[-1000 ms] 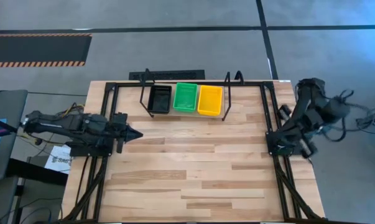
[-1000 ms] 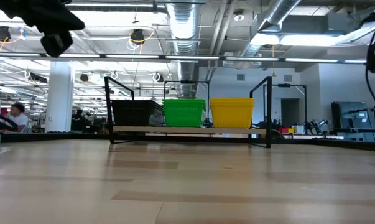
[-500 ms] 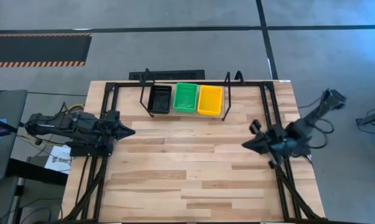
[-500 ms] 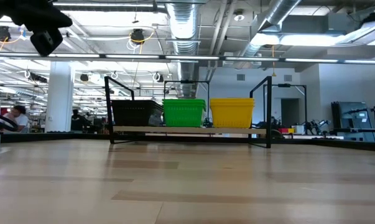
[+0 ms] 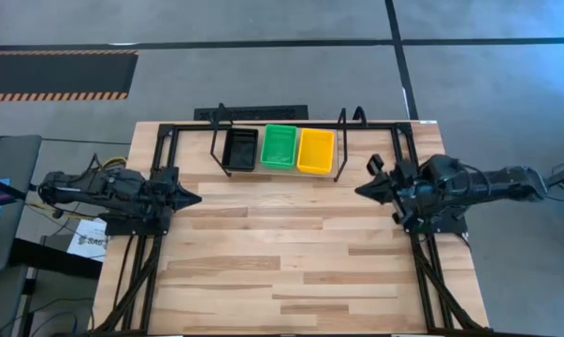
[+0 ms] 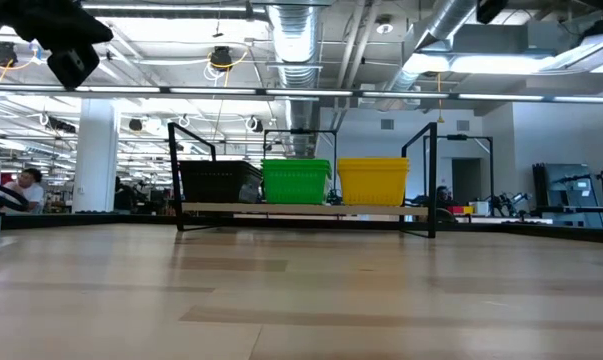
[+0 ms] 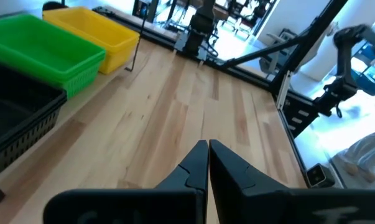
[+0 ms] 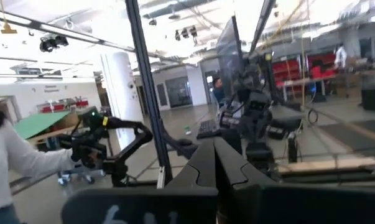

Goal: Stack baskets on shelf by color
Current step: Return to Home Position

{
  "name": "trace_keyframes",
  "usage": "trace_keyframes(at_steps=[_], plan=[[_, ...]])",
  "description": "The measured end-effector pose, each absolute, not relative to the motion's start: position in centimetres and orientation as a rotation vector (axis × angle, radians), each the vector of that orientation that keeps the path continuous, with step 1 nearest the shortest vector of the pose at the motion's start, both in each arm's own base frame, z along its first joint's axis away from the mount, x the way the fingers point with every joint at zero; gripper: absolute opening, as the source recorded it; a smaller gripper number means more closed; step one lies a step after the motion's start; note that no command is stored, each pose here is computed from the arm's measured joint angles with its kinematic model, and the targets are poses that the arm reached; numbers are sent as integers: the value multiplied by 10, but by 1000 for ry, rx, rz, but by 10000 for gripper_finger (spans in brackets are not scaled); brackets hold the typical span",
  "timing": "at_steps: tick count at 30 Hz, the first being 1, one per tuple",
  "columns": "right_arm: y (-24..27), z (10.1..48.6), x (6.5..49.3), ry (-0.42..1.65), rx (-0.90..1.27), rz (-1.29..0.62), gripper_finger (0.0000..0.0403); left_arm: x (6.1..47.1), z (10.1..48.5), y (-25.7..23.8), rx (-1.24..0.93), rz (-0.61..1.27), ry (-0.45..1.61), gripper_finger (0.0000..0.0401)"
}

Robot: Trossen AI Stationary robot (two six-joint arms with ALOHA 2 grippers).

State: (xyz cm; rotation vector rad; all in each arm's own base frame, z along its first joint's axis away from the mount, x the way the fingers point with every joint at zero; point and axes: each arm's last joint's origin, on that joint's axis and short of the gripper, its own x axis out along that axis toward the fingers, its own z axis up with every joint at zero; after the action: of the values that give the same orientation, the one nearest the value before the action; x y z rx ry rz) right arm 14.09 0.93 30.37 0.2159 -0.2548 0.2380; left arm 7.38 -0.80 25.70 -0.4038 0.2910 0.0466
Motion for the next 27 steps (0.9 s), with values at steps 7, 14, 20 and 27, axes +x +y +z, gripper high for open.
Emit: trace_keyframes(at_steps=[7, 14, 20, 27], plan=[[-3, 303, 114, -233, 184, 153, 0, 61, 260, -5, -406, 62, 216, 0], [-3, 300, 97, -213, 177, 131, 0, 47, 256, -1, -412, 107, 193, 0], [-3, 293, 87, -258, 215, 112, 0, 38, 248, 0, -455, 114, 215, 0], [-5, 262, 88, -398, 274, 88, 0, 50, 231, -4, -442, 50, 265, 0]])
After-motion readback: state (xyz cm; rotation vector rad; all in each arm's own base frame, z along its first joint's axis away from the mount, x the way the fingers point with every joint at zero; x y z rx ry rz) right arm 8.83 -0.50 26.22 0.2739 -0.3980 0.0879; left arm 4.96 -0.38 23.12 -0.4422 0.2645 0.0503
